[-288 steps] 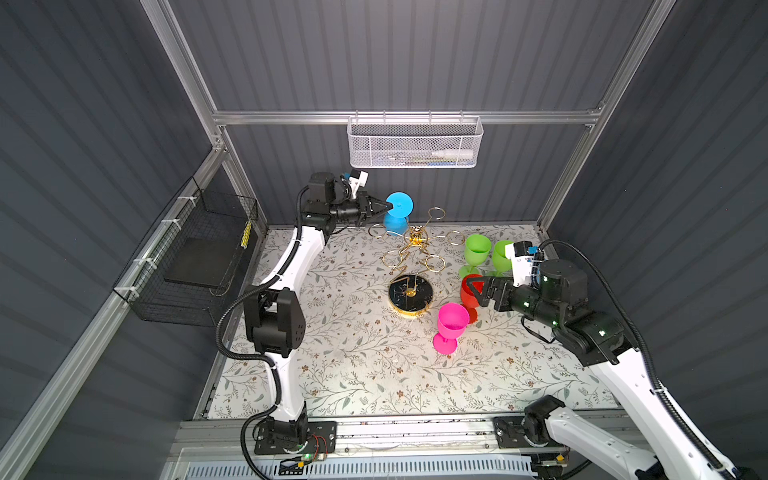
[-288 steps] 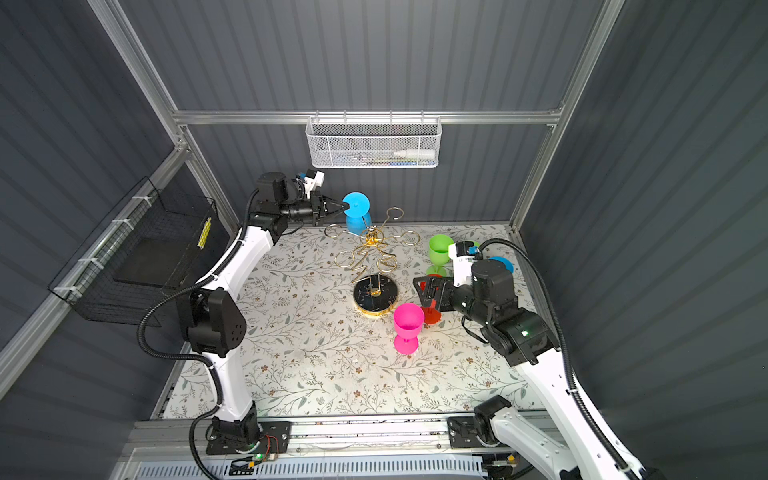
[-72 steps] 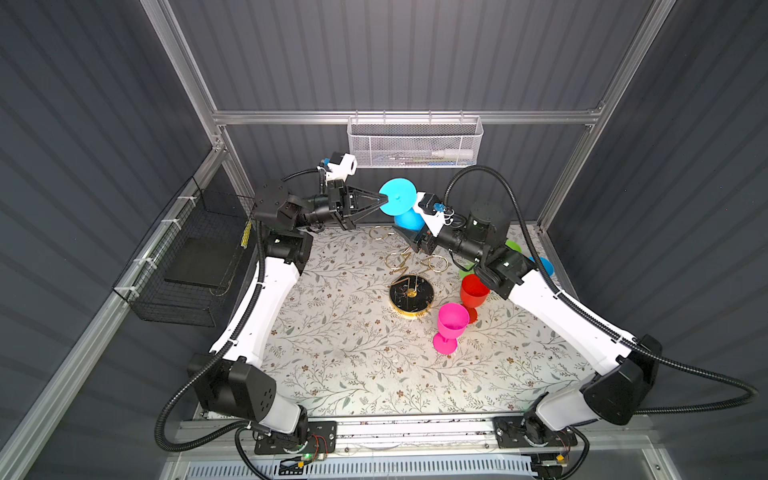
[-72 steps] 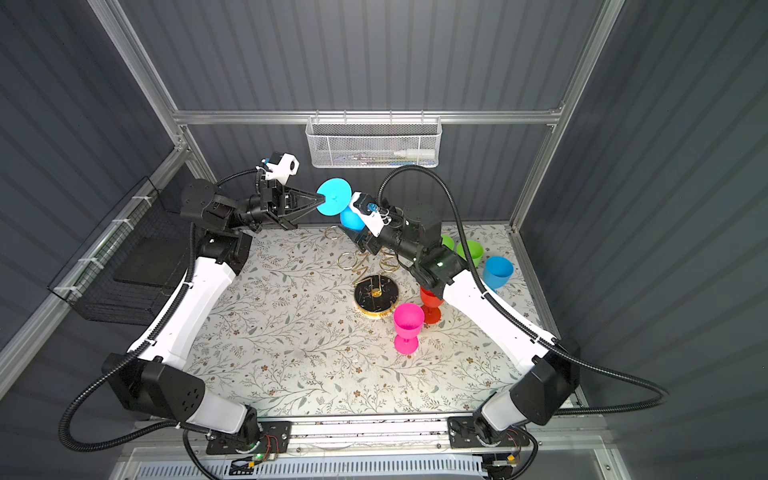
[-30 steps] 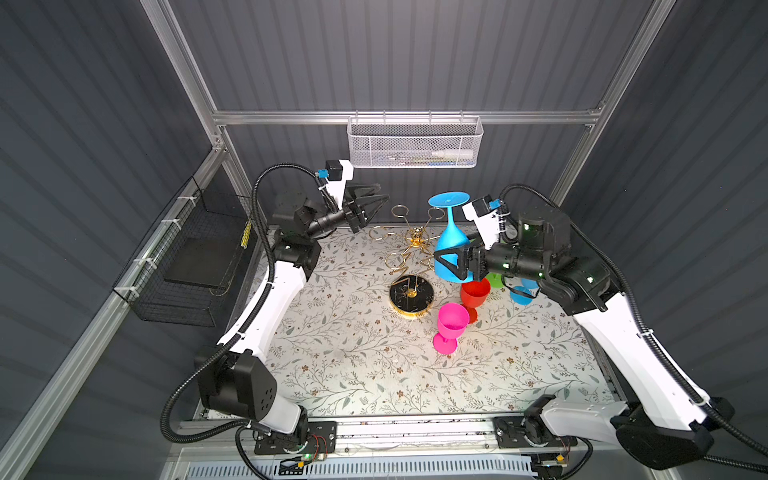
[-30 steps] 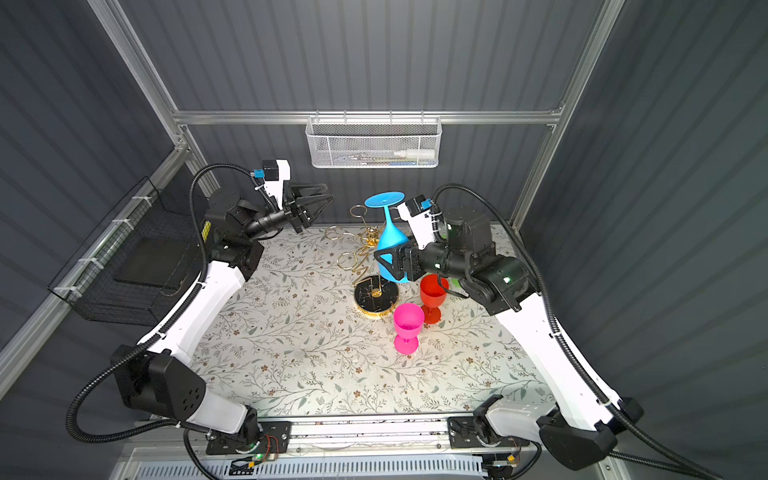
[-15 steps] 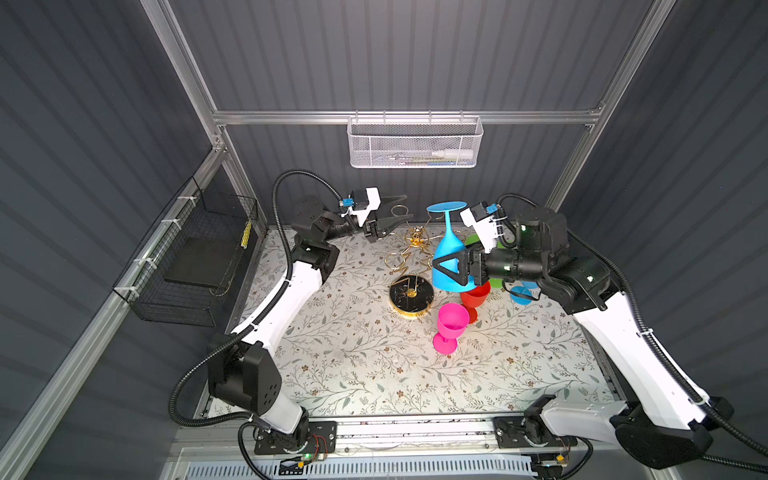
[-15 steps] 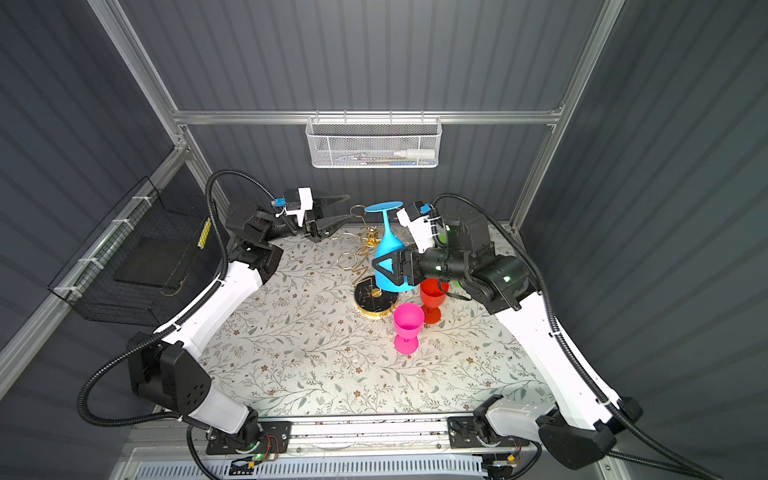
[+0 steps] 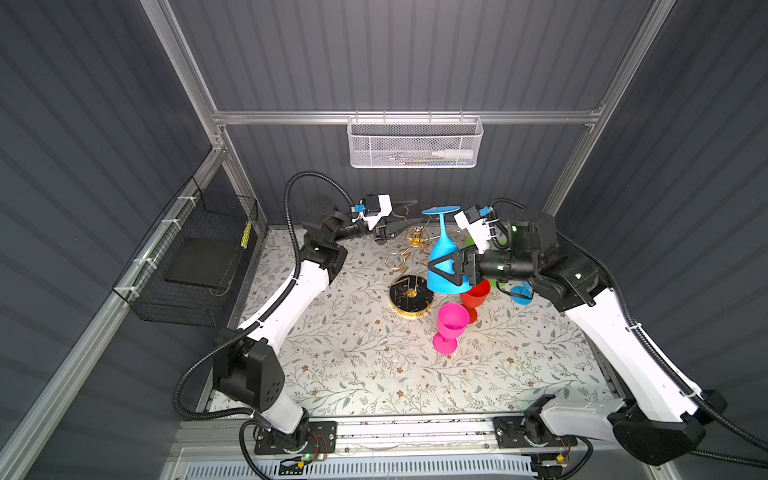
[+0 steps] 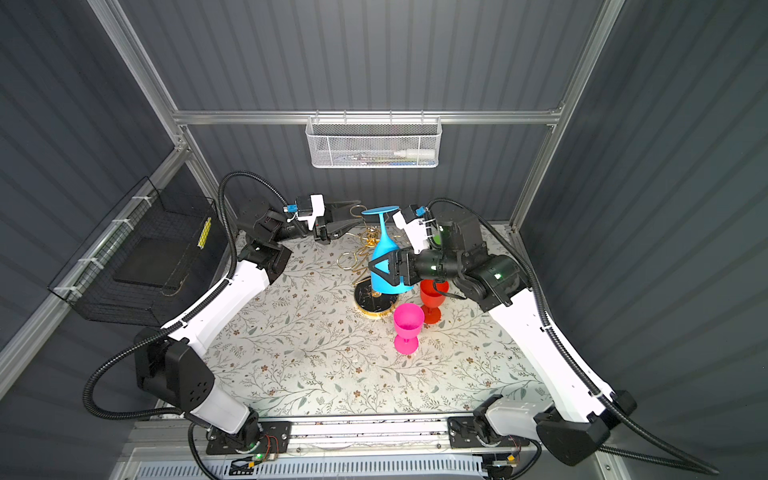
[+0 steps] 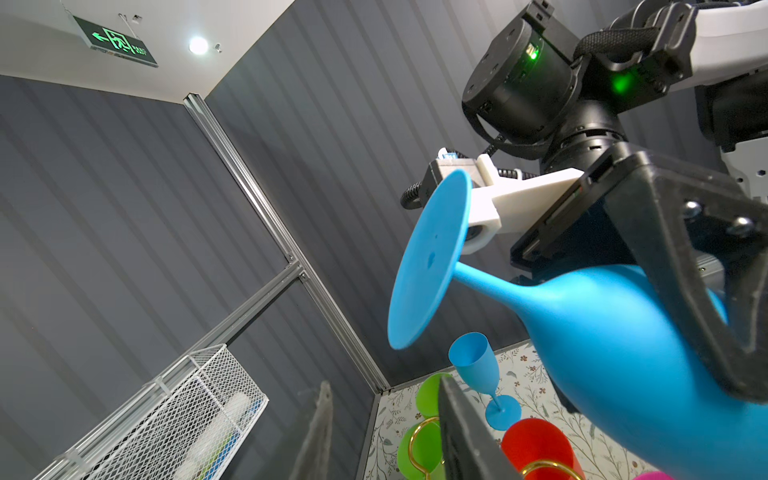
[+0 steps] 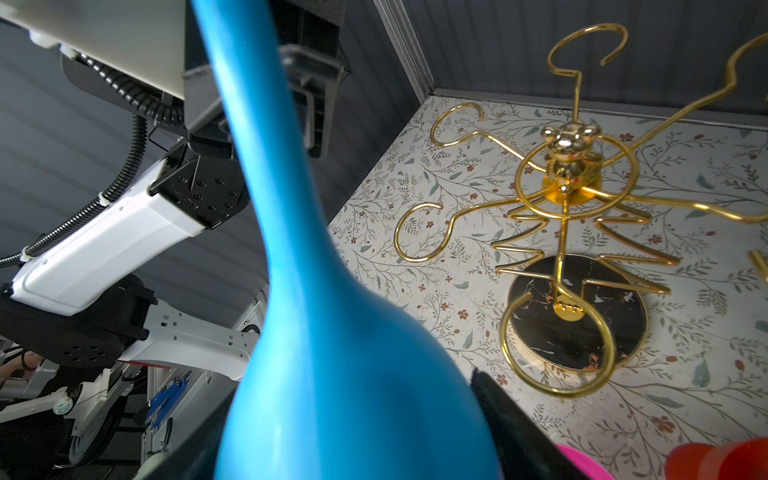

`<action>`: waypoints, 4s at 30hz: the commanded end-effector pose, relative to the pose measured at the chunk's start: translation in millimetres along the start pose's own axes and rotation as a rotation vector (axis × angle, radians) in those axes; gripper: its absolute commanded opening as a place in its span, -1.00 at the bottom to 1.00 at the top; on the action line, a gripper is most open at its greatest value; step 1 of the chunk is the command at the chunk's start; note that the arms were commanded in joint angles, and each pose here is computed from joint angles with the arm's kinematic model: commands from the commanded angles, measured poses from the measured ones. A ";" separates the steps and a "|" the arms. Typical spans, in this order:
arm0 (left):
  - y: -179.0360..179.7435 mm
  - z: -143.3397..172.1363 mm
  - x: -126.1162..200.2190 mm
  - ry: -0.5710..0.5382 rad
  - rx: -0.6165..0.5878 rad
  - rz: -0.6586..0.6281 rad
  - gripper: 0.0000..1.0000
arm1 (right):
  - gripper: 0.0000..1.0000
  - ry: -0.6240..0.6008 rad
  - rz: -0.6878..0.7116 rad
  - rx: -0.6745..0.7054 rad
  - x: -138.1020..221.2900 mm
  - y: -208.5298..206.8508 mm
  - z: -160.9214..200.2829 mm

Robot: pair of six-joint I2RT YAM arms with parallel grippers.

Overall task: Take the wine glass off the wine glass rack
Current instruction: Pass the wine glass.

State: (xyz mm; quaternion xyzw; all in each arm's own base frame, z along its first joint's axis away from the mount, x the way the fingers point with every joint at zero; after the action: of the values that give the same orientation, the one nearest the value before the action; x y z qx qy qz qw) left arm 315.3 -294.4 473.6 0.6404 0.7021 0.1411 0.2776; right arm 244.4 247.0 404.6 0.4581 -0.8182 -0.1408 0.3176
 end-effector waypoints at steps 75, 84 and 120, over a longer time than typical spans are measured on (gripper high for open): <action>7.3 8.9 40.7 0.125 0.629 -0.541 -1.00 | 0.78 -0.521 0.106 -0.039 110.8 -16.8 -35.1; -1.4 10.9 42.0 0.135 0.641 -0.518 -1.00 | 0.43 -0.515 0.039 -0.075 86.7 -23.2 -51.7; -13.9 5.4 123.2 0.370 0.422 -0.895 0.99 | -1.00 -0.499 0.222 0.038 85.2 -15.5 -70.9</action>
State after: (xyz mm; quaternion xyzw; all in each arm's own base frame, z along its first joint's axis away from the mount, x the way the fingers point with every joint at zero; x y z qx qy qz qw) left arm 298.6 -195.7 447.9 0.3466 0.9343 -0.0586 0.0588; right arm 281.8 179.6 466.6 0.3234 -0.9098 -0.2251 0.1306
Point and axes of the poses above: each gripper's point midway between its finger pads, its own x axis back along the fingers, its own y axis along the line the jaws close on, z = x × y, the point moved 2 cm from there along x, back along the fingers
